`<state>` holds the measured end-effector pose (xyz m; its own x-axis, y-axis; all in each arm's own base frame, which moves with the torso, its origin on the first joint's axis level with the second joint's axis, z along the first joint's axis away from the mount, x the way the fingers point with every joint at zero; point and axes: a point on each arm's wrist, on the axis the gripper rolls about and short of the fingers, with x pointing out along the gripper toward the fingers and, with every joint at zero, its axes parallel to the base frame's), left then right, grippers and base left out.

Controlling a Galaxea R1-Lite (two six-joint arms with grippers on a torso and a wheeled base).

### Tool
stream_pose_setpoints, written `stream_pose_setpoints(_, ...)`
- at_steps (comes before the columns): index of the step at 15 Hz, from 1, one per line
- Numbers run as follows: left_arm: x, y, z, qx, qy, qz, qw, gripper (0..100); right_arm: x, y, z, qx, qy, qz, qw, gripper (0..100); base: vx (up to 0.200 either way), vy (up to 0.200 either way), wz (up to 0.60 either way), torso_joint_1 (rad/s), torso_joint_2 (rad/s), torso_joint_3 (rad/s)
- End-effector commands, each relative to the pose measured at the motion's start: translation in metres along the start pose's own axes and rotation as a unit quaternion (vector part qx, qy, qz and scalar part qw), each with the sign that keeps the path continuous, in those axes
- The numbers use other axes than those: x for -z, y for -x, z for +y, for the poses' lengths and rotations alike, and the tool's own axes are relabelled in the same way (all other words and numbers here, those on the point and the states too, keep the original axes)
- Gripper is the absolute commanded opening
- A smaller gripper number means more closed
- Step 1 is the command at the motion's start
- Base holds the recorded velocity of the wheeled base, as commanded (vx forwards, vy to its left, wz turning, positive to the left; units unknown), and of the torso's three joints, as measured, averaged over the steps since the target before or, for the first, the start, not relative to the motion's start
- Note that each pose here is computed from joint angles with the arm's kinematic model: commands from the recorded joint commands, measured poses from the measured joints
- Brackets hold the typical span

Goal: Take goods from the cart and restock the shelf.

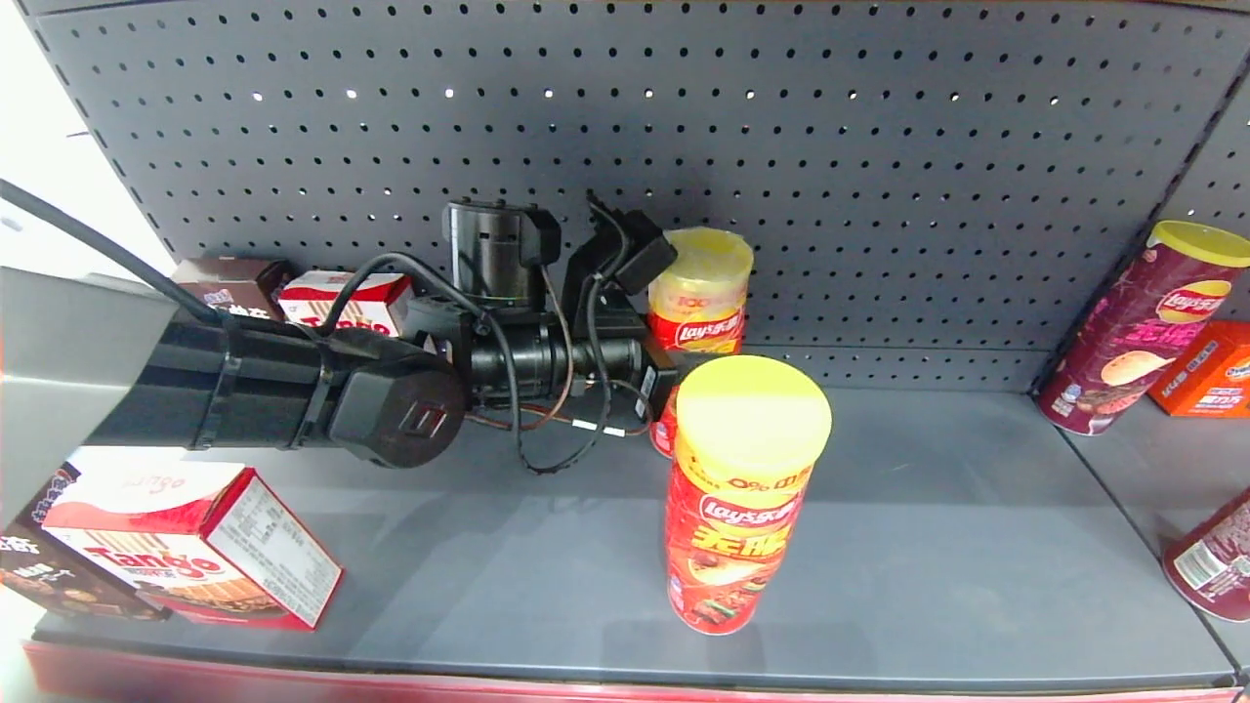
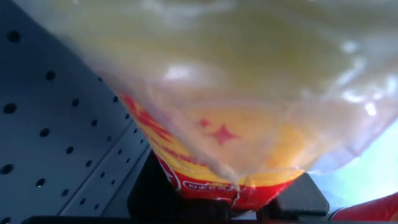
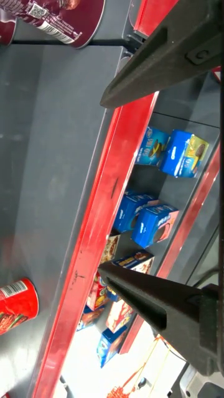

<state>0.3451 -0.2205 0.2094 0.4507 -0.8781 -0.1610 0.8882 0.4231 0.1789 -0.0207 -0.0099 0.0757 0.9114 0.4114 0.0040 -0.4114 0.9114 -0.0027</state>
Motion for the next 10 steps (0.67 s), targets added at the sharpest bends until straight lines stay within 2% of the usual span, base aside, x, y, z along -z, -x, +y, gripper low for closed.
stream_pose_setpoints(1, 0.002, 0.000, 0.000, -0.001, -0.001, 0.002, 1.0000, 100, 0.000, 0.000, 0.000, 0.000, 0.000, 0.000, 1.000, 100, 0.000, 0.000, 0.00, 0.000, 0.00, 0.000)
stream_pose_setpoints(2, 0.001, 0.000, -0.001, 0.000, -0.010, 0.002, 1.0000, 100, 0.000, 0.000, 0.000, 0.000, 0.000, 0.000, 1.000, 100, 0.000, 0.000, 0.00, 0.000, 0.00, 0.000)
stream_pose_setpoints(6, 0.002, 0.003, -0.003, 0.001, -0.009, 0.005, 0.9999, 100, 0.000, 0.000, 0.000, 0.000, 0.000, 0.000, 1.000, 100, 0.000, 0.000, 0.00, 0.000, 0.00, 0.000)
stream_pose_setpoints(8, -0.008, 0.014, -0.006, -0.004, -0.014, -0.003, 0.9999, 100, 0.000, 0.000, 0.000, 0.000, 0.000, 0.000, 1.000, 100, 0.000, 0.000, 0.00, 0.000, 0.00, 0.000)
stream_pose_setpoints(10, -0.021, 0.043, -0.019, -0.025, -0.017, -0.004, 0.9995, 100, 0.000, 0.000, 0.000, 0.000, 0.000, 0.000, 1.000, 100, 0.000, 0.000, 0.00, 0.000, 0.00, 0.000)
